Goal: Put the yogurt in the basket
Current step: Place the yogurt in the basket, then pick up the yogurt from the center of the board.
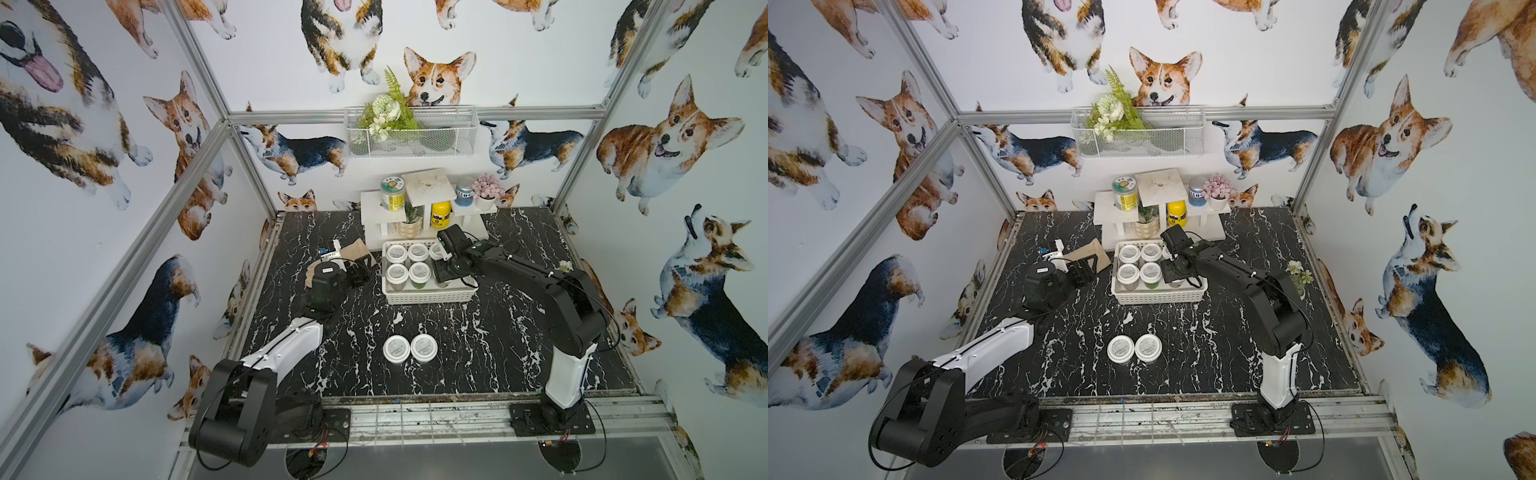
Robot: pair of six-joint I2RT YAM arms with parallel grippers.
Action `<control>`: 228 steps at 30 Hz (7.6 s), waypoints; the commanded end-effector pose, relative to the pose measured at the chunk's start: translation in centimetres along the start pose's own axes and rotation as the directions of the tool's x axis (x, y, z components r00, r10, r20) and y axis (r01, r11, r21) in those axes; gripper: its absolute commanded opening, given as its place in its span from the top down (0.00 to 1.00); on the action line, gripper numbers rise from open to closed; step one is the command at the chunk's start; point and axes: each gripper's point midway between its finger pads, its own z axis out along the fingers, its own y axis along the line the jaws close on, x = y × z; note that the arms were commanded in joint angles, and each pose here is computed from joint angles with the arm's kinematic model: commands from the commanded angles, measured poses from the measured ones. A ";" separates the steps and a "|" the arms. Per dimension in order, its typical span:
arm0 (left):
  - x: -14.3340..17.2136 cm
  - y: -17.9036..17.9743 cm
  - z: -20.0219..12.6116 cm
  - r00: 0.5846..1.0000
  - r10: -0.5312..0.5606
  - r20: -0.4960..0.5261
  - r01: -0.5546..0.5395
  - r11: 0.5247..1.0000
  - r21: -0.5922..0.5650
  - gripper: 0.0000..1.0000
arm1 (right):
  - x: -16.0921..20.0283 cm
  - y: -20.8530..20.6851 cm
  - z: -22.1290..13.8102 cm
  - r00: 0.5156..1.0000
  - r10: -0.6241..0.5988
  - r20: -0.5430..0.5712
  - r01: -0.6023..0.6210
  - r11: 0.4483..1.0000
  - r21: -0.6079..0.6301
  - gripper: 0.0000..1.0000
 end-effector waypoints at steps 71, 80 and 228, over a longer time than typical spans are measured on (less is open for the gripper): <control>-0.5 -0.4 0.4 1.000 0.011 0.003 -0.011 1.000 0.003 0.19 | 10.7 5.1 -11.4 0.981 0.082 0.176 -0.034 0.965 -0.262 0.15; -0.3 -0.4 0.5 1.000 0.009 -0.005 -0.009 1.000 0.005 0.19 | 13.2 8.1 -11.9 0.990 0.004 0.142 0.033 0.965 -0.259 0.15; -0.5 -0.7 0.5 1.000 0.012 -0.003 -0.012 1.000 0.021 0.19 | 14.3 4.1 -7.2 1.000 -0.014 -0.023 0.014 1.000 -0.021 0.25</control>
